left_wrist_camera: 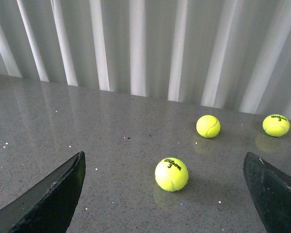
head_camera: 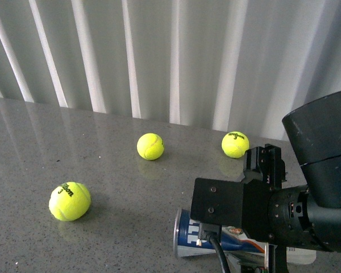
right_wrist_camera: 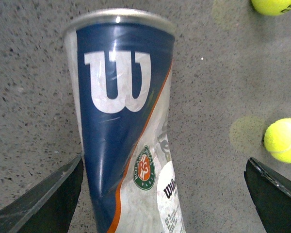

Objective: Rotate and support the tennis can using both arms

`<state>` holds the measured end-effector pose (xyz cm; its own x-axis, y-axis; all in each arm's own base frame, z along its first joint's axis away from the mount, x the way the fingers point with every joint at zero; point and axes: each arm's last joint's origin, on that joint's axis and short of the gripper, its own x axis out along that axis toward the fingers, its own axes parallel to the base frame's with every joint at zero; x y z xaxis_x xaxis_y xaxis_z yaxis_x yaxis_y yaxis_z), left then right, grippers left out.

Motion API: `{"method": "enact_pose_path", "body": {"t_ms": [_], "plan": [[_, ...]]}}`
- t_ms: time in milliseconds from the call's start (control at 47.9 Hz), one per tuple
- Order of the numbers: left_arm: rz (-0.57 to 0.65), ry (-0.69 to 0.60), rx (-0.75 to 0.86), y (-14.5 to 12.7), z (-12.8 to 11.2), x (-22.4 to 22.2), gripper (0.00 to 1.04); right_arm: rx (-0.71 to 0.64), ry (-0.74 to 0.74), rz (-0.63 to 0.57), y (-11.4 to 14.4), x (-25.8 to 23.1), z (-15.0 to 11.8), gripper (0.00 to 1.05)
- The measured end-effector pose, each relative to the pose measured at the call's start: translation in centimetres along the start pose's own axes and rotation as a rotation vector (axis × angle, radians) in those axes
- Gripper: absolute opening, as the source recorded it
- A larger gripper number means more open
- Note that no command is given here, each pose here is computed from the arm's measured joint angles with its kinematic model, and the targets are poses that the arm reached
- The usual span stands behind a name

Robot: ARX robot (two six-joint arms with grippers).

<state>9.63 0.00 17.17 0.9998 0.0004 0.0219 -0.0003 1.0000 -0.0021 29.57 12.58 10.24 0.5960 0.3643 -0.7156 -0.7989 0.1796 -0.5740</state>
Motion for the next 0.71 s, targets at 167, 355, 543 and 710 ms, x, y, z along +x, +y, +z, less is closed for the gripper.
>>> {"method": "enact_pose_path", "body": {"t_ms": [167,355,543,710], "plan": [[0.0,0.0,0.0,0.0,0.0,0.0,0.98,0.077,-0.062,-0.023,-1.0,-2.8,1.2,0.98],[0.0,0.0,0.0,0.0,0.0,0.0,0.98,0.19,-0.132,-0.193,-2.3,-6.7,1.7,0.98],[0.0,0.0,0.0,0.0,0.0,0.0,0.98,0.426,-0.185,-0.587,-5.2,-12.1,0.7,0.98],[0.0,0.0,0.0,0.0,0.0,0.0,0.98,0.722,-0.195,-0.953,-5.8,-17.5,-1.0,0.98]]}}
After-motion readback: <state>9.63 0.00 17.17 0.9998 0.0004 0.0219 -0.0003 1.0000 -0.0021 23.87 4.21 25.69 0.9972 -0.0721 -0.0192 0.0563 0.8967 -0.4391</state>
